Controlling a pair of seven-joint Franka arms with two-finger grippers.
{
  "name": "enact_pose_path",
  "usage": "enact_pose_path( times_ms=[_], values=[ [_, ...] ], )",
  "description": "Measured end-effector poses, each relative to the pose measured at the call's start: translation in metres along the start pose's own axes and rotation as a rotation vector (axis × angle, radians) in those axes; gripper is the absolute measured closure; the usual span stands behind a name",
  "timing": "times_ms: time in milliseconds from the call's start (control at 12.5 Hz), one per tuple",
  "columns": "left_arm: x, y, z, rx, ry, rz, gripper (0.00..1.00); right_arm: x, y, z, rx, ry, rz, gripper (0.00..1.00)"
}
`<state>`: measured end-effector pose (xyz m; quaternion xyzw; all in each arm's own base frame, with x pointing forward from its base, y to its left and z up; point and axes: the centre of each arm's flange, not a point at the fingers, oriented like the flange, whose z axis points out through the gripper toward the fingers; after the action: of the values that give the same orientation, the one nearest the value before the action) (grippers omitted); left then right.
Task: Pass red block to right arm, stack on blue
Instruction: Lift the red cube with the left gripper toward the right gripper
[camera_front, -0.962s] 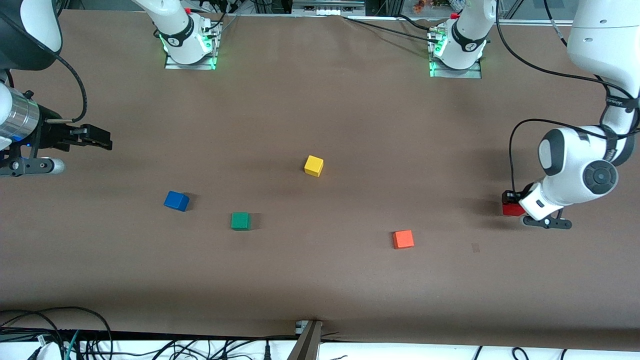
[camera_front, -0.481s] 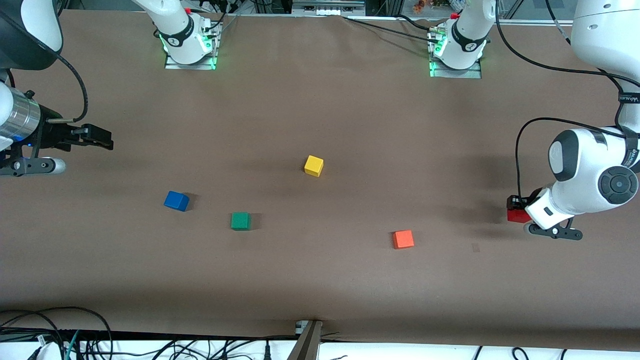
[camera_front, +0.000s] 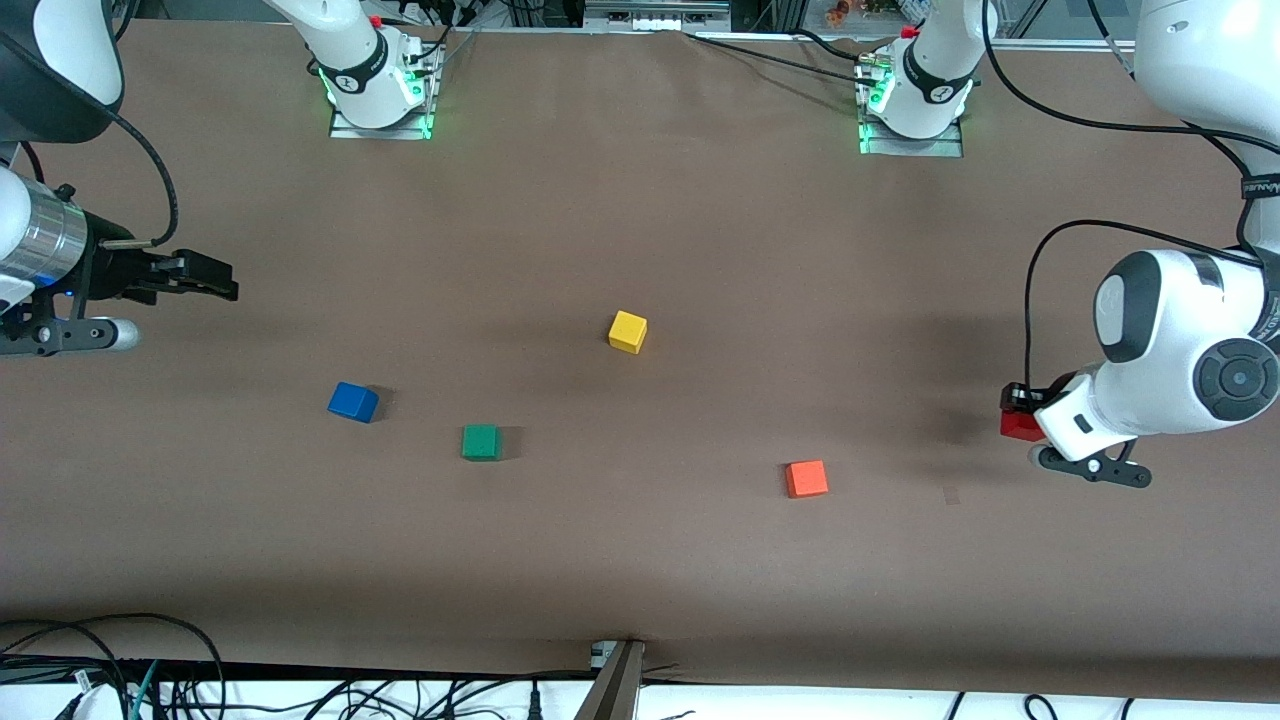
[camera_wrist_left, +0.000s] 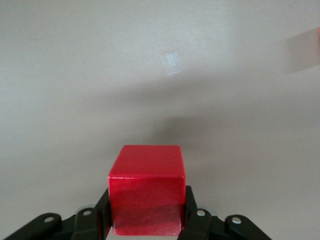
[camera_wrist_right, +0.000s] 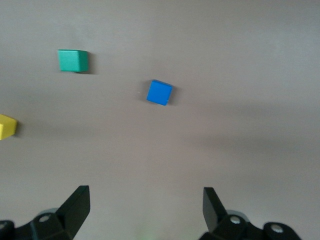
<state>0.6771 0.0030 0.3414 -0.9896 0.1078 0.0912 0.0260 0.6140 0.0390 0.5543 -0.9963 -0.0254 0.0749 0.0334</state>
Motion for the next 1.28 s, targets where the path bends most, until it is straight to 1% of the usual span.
enact_pose_path(
  times_ms=[160,240,481,721,882,1282],
  values=[
    [0.001,0.009,-0.005,0.000,-0.014,0.012,0.44,0.004,-0.006,0.006,0.061,-0.011,-0.003,0.00],
    [0.000,0.009,-0.008,0.000,-0.019,0.012,0.44,0.006,-0.010,0.011,0.104,-0.018,-0.003,0.00],
    [-0.002,0.011,-0.019,-0.001,-0.022,0.021,0.44,0.019,-0.027,0.032,0.285,-0.057,0.000,0.00],
    [0.001,0.028,-0.029,-0.002,-0.023,0.056,0.44,0.037,-0.043,0.065,0.456,-0.117,0.013,0.00],
    [0.003,0.034,-0.039,0.001,-0.016,0.144,0.44,0.047,-0.051,0.085,0.542,-0.152,0.026,0.00],
    [0.003,0.026,-0.057,0.000,0.006,0.400,0.44,0.068,-0.068,0.125,0.750,-0.218,0.067,0.00]
  ],
)
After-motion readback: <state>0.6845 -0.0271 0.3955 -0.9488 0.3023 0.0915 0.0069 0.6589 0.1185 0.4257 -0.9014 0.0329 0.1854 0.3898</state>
